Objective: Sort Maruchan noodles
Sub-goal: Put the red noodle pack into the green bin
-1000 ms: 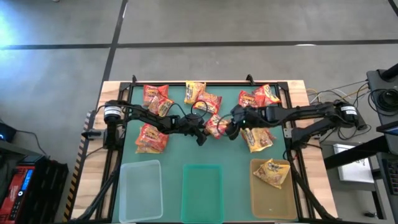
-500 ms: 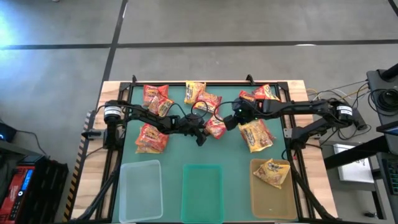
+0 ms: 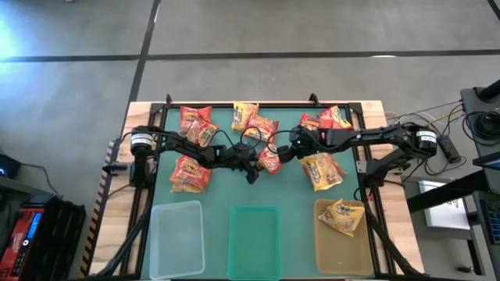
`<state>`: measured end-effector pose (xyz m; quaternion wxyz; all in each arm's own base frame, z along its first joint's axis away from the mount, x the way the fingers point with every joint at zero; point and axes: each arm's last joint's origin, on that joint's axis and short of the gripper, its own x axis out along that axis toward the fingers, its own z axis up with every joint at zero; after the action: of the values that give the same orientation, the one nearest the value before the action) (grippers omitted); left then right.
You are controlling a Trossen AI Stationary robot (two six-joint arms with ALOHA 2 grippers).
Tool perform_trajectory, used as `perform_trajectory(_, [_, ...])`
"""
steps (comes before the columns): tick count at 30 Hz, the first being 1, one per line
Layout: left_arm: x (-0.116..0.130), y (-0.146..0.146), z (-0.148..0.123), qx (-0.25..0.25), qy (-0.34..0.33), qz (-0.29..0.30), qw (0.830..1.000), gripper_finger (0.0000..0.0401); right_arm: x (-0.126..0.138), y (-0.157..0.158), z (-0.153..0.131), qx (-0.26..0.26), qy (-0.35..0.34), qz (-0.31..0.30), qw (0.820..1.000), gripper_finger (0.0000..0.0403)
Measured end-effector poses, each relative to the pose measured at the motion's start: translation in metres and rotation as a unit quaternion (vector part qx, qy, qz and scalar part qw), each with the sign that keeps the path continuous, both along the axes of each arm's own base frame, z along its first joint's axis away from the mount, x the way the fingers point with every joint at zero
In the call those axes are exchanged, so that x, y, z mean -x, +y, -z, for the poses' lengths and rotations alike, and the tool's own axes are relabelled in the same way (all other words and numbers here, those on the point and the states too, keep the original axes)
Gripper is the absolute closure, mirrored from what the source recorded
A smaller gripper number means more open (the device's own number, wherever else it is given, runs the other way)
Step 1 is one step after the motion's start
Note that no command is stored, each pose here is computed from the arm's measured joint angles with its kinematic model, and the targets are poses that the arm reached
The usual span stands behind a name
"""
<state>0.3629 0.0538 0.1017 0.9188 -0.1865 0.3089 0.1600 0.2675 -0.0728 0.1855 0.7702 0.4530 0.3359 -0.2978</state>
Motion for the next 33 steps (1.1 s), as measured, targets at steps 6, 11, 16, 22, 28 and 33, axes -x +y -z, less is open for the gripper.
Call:
perform_trajectory(6, [0.0,0.0,0.0,-0.001,-0.001,-0.002,1.0,0.0168,-0.006,-0.001,0.007,0.001,-0.01,0.001,1.0,0.0195])
perform_trajectory(11, [0.001,0.001,0.001,-0.012,0.003,-0.02,1.0,0.0168,-0.013,-0.003,0.015,0.001,-0.025,-0.008,1.0,0.0195])
perform_trajectory(16, [0.001,0.001,0.0,-0.014,0.003,-0.022,1.0,0.0168,-0.018,-0.003,0.024,-0.011,-0.023,-0.015,1.0,0.0195])
perform_trajectory(22, [0.001,0.001,0.0,-0.014,0.003,-0.023,1.0,0.0168,-0.019,-0.004,0.026,-0.012,-0.022,-0.015,1.0,0.0207])
perform_trajectory(28, [0.001,0.001,0.0,-0.013,0.002,-0.023,1.0,0.0168,-0.019,-0.004,0.025,-0.009,-0.024,-0.02,0.999,0.0244])
perform_trajectory(33, [0.001,0.001,0.0,-0.013,0.002,-0.024,1.0,0.0168,-0.02,-0.003,0.022,-0.002,-0.029,-0.028,0.999,0.0273])
